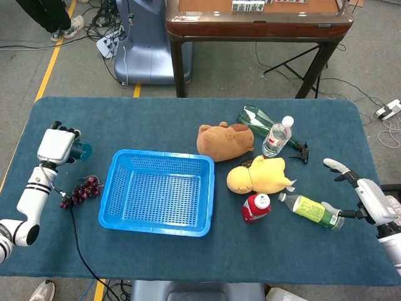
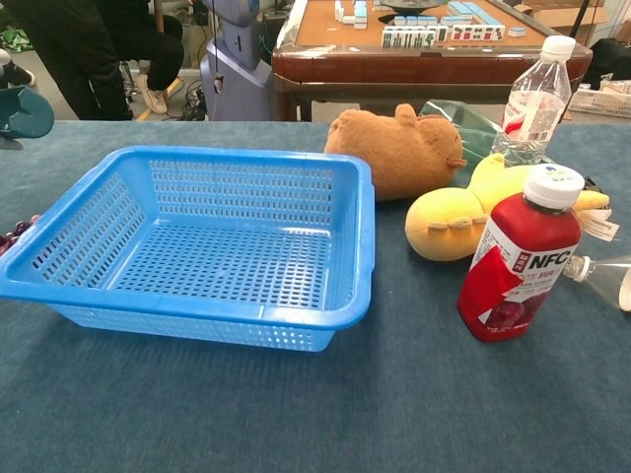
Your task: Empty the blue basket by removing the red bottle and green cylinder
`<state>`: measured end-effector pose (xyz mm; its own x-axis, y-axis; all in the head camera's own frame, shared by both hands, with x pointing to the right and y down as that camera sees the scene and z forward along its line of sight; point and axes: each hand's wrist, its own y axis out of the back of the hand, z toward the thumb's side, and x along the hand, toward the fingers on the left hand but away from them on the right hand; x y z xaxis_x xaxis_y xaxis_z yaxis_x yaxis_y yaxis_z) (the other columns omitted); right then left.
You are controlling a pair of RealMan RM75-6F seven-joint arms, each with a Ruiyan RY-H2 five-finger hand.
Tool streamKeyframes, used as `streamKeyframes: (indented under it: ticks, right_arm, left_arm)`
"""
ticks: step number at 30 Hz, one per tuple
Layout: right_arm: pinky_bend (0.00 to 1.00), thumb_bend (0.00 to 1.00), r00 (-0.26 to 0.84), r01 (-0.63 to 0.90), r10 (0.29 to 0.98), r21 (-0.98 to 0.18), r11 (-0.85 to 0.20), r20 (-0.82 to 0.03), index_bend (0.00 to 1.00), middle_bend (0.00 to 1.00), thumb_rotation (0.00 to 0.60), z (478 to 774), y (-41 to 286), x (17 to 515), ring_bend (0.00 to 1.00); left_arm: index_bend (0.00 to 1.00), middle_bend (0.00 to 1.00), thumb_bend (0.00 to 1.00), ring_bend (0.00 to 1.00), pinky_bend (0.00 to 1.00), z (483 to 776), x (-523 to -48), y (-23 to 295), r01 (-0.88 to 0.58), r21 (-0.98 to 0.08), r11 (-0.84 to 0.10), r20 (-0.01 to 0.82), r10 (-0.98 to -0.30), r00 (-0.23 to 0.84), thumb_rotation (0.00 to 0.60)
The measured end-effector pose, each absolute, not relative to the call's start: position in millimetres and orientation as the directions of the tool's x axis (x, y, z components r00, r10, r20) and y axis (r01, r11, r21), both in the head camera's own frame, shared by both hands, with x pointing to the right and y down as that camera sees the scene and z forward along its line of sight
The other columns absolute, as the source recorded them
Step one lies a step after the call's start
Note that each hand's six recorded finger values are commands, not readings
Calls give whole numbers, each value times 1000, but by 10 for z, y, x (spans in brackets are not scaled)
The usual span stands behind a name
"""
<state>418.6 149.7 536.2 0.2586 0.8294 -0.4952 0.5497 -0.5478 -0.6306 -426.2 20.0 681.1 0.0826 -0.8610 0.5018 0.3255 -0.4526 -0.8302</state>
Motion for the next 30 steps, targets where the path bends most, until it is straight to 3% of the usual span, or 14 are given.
streamKeyframes:
  ticks: [6,12,18,25,30]
  right_arm:
    - [280,199,249,551,830,-632,-545,-499,117,165,600,5369,1497,4211,179]
    - [280,199,250,552,828,-629,-548,-501,117,166,600,5386,1496,4203,179]
    - [280,199,245,553,831,-632,-543,-500,117,166,600,5381,1491,4218,179]
    - [280,199,242,557,834,-633,-538,-496,117,166,600,5376,1475,4229,179]
    - [280,199,239,554,834,-635,-538,-498,117,166,600,5367,1477,4247,179]
  left_arm:
    - [487,500,215,377,174,6957,-4413,191,472,-755,-455,528,-849,26,600]
    - [376,397,214,307,174,7157,-4362,317,540,-688,-485,585,-811,18,600]
    - [307,334,214,278,174,7235,-4273,388,539,-673,-507,616,-787,27,600]
    - [103,179,214,183,169,7169,-4149,421,496,-692,-526,626,-778,49,600]
    - [96,167,215,173,166,6974,-4019,403,420,-753,-506,585,-807,78,600]
